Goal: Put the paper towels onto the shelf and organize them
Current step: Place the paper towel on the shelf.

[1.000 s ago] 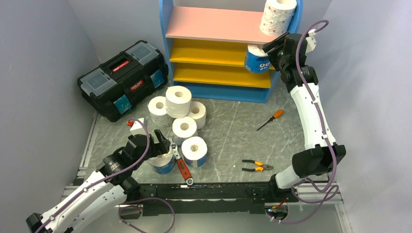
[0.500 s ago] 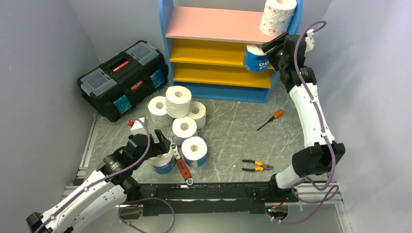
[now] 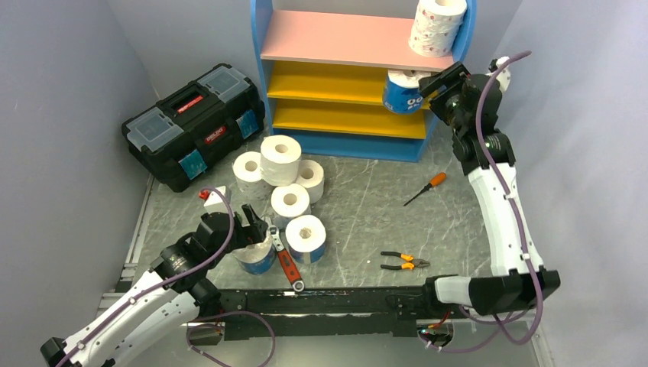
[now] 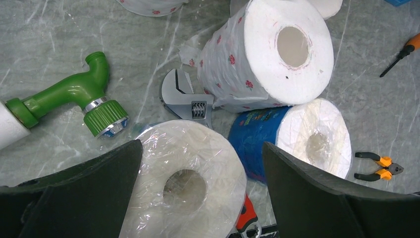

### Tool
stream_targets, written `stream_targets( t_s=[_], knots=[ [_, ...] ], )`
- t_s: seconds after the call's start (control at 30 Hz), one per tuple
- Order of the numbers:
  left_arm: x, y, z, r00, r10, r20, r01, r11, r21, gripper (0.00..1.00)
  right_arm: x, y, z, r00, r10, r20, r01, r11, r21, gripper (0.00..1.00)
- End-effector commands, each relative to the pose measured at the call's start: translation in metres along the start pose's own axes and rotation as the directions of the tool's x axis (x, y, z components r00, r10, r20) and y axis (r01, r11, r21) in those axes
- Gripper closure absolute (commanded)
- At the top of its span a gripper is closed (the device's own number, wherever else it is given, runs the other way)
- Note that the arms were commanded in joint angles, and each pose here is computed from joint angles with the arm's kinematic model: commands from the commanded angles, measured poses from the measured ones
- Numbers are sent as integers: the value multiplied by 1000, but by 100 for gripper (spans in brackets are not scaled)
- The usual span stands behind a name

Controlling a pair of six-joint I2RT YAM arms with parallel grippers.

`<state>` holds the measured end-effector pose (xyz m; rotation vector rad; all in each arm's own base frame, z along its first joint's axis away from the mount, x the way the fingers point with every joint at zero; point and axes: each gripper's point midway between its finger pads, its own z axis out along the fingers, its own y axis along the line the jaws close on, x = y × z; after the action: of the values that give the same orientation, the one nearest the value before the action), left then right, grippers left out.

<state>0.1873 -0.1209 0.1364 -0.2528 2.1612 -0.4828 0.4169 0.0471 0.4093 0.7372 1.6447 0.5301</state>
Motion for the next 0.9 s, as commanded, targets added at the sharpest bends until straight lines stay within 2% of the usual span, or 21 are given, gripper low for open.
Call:
stream_targets(
  t_s=[0.0,0.17,0.33,0.5,0.6,0.87],
  knots=[
    [-5,-6,-6,1000,6,2,-6,1000,27,3,-2,12,-22,991,-125,38,129,986,-108,32],
    [-1,-8,-3,1000,-4,-4,4,999,43,3,34,-11,-20,985,-173,11,173,975,-143,67],
    [1,-9,-2,1000,-3,-11,4,999,44,3,55,-10,-11,981,-195,-18,188,963,-193,100],
    [1,-9,0,1000,-6,-5,7,999,49,3,73,0,0,980,-199,-15,189,950,-247,100],
    [2,-9,1,1000,-3,-9,4,999,48,3,78,9,5,982,-188,31,189,946,-263,100],
    [3,-7,3,1000,8,-10,-8,999,34,2,92,16,35,981,-174,90,191,951,-244,100]
  ],
)
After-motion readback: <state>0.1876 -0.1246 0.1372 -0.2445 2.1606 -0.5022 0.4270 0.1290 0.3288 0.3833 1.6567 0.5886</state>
